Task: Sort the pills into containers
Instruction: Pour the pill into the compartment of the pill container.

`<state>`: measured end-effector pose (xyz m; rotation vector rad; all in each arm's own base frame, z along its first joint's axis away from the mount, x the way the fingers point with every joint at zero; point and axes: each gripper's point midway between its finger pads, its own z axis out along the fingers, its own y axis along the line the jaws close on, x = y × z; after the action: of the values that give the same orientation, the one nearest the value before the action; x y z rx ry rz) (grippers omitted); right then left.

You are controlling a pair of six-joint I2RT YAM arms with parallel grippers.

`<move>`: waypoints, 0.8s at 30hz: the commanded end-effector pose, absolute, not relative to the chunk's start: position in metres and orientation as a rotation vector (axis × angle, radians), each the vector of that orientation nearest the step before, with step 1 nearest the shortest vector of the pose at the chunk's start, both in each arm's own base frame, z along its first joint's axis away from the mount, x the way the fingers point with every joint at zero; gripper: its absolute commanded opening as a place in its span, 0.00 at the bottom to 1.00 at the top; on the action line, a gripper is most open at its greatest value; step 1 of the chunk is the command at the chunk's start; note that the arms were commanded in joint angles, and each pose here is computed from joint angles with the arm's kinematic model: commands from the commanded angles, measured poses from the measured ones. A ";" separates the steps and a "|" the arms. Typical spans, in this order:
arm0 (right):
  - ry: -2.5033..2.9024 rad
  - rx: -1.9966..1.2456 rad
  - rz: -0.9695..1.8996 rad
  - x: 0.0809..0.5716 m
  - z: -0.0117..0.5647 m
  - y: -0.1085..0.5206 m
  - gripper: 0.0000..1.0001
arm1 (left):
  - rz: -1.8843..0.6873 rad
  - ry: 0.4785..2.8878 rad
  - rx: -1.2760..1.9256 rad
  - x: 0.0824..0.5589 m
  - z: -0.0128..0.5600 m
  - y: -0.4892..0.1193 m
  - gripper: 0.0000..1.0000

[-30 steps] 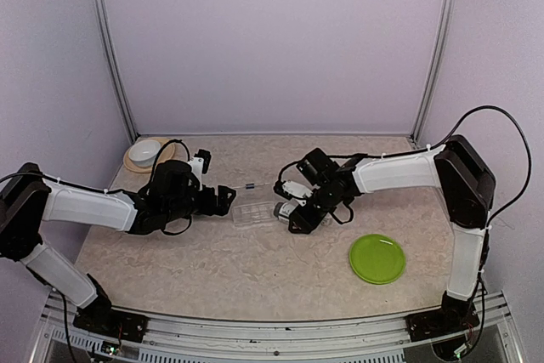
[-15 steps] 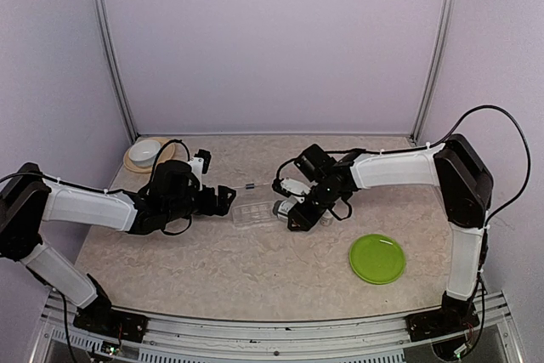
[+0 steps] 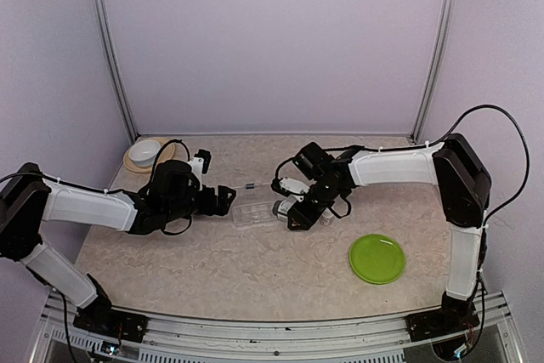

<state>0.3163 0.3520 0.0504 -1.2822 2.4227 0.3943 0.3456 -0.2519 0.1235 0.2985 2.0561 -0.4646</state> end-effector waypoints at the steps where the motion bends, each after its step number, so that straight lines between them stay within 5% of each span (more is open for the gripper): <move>1: 2.435 -1.287 0.406 0.320 0.050 0.354 0.00 | -0.473 2.052 0.299 0.346 0.121 -0.252 0.99; 24: 2.466 -1.305 0.384 0.321 0.052 0.356 0.00 | -0.478 2.054 0.300 0.345 0.121 -0.253 0.99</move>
<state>0.3186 0.3555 0.0533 -1.2972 2.4505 0.3897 0.3452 -0.2524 0.1234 0.3010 2.0566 -0.4683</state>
